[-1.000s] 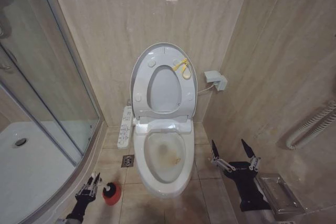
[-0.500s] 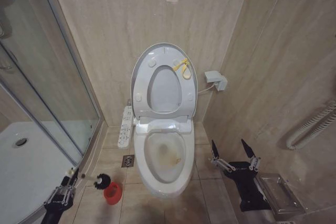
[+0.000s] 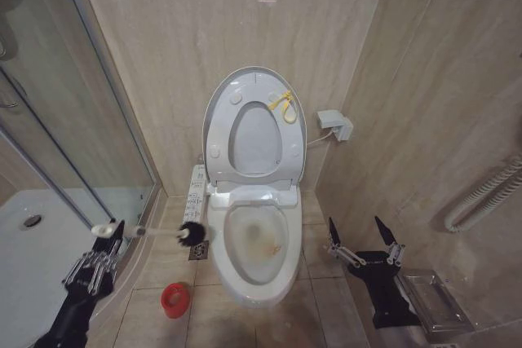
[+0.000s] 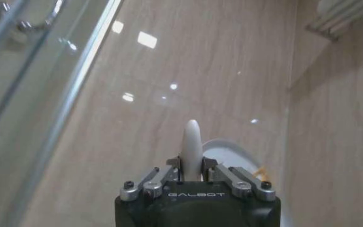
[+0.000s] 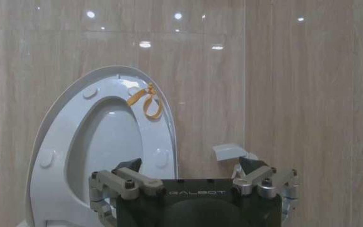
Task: Open the toilet lid, clean the toilet bowl with a toilet brush, close the toilet lid, and flush.
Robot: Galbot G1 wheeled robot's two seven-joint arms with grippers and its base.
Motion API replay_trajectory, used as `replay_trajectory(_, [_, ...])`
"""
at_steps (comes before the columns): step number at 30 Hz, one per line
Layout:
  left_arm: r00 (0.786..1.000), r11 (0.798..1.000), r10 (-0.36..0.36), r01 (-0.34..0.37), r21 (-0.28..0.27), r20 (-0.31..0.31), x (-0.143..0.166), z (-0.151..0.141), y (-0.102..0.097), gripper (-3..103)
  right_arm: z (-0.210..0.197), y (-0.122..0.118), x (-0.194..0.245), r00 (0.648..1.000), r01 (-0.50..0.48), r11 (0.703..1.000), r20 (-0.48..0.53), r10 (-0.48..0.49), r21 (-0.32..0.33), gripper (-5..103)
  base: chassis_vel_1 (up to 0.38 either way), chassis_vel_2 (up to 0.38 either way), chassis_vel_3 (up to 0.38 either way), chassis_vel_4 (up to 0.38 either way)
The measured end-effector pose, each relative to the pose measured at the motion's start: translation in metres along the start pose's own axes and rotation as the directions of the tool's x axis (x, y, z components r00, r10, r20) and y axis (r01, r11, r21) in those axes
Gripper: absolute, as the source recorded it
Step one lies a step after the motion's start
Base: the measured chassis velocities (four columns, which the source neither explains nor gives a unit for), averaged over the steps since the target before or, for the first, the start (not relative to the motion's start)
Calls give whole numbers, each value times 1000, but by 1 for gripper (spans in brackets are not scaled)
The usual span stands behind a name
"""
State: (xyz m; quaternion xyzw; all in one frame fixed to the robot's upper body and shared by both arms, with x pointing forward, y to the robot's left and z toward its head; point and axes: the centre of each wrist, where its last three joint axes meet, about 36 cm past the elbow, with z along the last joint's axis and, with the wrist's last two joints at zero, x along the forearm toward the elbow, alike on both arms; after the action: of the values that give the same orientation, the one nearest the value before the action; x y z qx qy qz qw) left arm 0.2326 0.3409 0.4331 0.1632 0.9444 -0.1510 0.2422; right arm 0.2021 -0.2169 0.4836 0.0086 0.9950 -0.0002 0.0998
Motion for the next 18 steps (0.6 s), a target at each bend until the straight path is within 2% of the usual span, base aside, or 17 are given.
replay_trajectory(3, [1000, 998, 0, 1, 63, -9, -19, 15, 11, 21, 0, 0, 0, 1000, 0, 1000, 0, 0, 0, 100, 0, 0, 0, 0])
replay_trajectory(5, [1000, 997, -3, 4, 72, -8, -21, 18, 15, 21, 0, 0, 0, 1000, 0, 1000, 0, 0, 0, 100, 0, 0, 0, 0])
replay_trajectory(6, [1000, 994, -11, 12, 111, -5, -28, 27, 24, 21, 0, 0, 0, 1000, 0, 1000, 0, 0, 0, 100, 0, 0, 0, 0])
replay_trajectory(7, [1000, 992, -10, 10, 128, 1, -31, 31, 30, 21, 0, 0, 0, 1000, 0, 1000, 0, 0, 0, 100, 0, 0, 0, 0])
replay_trajectory(9, [1000, 991, -1, 0, 134, 4, -33, 34, 34, 21, 0, 0, 0, 1000, 0, 1000, 0, 0, 0, 100, 0, 0, 0, 0])
replay_trajectory(12, [998, 987, 62, -63, 148, 11, -44, 50, 43, 21, 0, 0, 0, 1000, 0, 1000, 0, 0, 0, 100, 0, 0, 0, 0])
replay_trajectory(13, [998, 987, 62, -63, 148, 11, -44, 50, 43, 21, 0, 0, 0, 1000, 0, 1000, 0, 0, 0, 100, 0, 0, 0, 0])
replay_trajectory(15, [996, 981, 92, -91, 173, 3, -54, 68, 46, 21, 0, 0, 0, 1000, 0, 1000, 0, 0, 0, 100, 0, 0, 0, 0])
replay_trajectory(16, [996, 981, 92, -91, 173, 3, -54, 68, 46, 21, 0, 0, 0, 1000, 0, 1000, 0, 0, 0, 100, 0, 0, 0, 0])
replay_trajectory(18, [993, 972, 116, -110, 207, -18, -65, 92, 47, 21, 0, 0, 0, 1000, 0, 1000, 0, 0, 0, 100, 0, 0, 0, 0])
